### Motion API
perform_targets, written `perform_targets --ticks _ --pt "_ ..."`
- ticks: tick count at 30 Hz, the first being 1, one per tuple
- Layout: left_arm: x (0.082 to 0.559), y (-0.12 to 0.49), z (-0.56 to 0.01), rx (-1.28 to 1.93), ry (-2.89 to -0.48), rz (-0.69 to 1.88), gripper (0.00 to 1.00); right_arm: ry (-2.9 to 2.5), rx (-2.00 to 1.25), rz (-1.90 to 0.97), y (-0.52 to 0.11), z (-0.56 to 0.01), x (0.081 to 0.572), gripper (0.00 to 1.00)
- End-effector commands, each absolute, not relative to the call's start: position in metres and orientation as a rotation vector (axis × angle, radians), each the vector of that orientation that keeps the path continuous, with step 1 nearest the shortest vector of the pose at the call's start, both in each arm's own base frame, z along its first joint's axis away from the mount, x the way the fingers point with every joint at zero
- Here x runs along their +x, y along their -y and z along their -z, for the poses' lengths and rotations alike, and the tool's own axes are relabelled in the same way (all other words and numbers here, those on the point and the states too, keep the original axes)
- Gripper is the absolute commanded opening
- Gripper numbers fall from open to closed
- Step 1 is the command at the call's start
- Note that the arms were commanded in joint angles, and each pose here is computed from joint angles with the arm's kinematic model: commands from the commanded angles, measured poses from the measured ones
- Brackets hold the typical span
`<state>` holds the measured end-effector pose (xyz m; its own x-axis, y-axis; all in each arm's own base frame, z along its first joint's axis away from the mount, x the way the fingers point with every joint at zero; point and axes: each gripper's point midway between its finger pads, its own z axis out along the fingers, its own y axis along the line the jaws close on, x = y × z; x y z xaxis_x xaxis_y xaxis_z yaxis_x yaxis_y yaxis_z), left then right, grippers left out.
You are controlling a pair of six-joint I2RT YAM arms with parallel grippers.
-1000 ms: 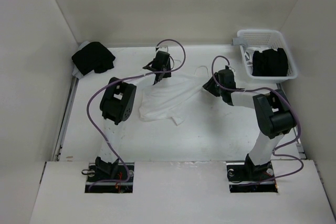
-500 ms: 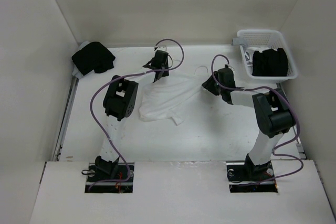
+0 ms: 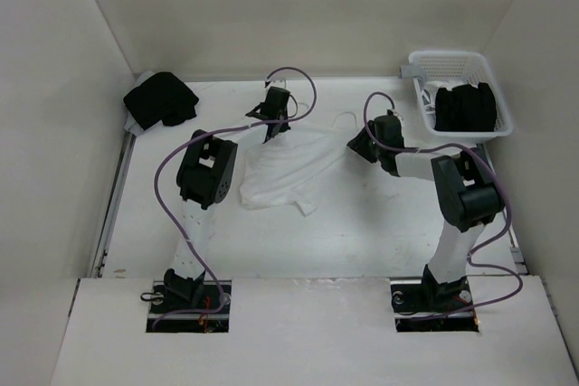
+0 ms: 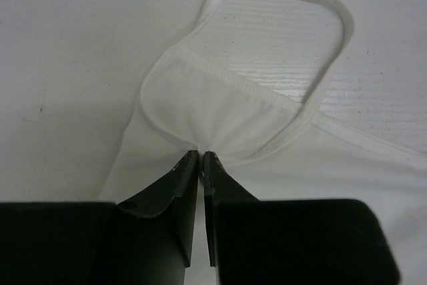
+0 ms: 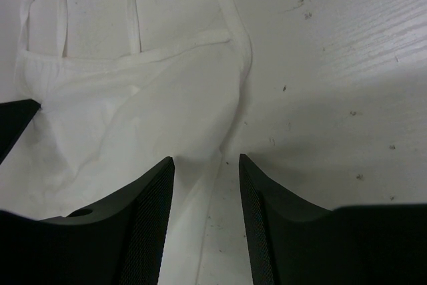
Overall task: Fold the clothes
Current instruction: Flatten the tank top out
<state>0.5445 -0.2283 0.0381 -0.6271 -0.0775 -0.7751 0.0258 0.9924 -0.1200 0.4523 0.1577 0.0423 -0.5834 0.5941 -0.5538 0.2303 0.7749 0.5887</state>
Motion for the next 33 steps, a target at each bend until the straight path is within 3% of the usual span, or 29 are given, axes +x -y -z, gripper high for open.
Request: perform_targets --ticks 1,7,10,16,21,27,33 --pt "0.552 0.225 -0.124 -0.122 -2.071 0.234 0.06 -2.112 0.639 -0.604 -0.156 -0.061 0.477 0.48" --pt "0.546 0.215 -0.143 -0.146 -2.041 0.256 0.05 -2.124 0.672 -0.616 -0.161 -0.055 0.491 0.42" --pt "0.543 0.209 -0.145 -0.153 -2.037 0.261 0.04 -2.116 0.689 -0.621 -0.162 -0.054 0.496 0.34" --pt "0.538 0.205 -0.151 -0.159 -2.03 0.289 0.04 -2.114 0.73 -0.618 -0.159 -0.055 0.518 0.49" --pt "0.532 0.203 -0.15 -0.158 -2.037 0.298 0.04 -2.145 0.732 -0.63 -0.167 -0.054 0.533 0.48" --pt "0.524 0.192 -0.152 -0.179 -2.025 0.302 0.04 -2.189 0.72 -0.654 -0.177 -0.05 0.535 0.33" --pt "0.524 0.188 -0.164 -0.195 -2.003 0.342 0.04 -2.154 0.719 -0.653 -0.178 -0.055 0.553 0.01"
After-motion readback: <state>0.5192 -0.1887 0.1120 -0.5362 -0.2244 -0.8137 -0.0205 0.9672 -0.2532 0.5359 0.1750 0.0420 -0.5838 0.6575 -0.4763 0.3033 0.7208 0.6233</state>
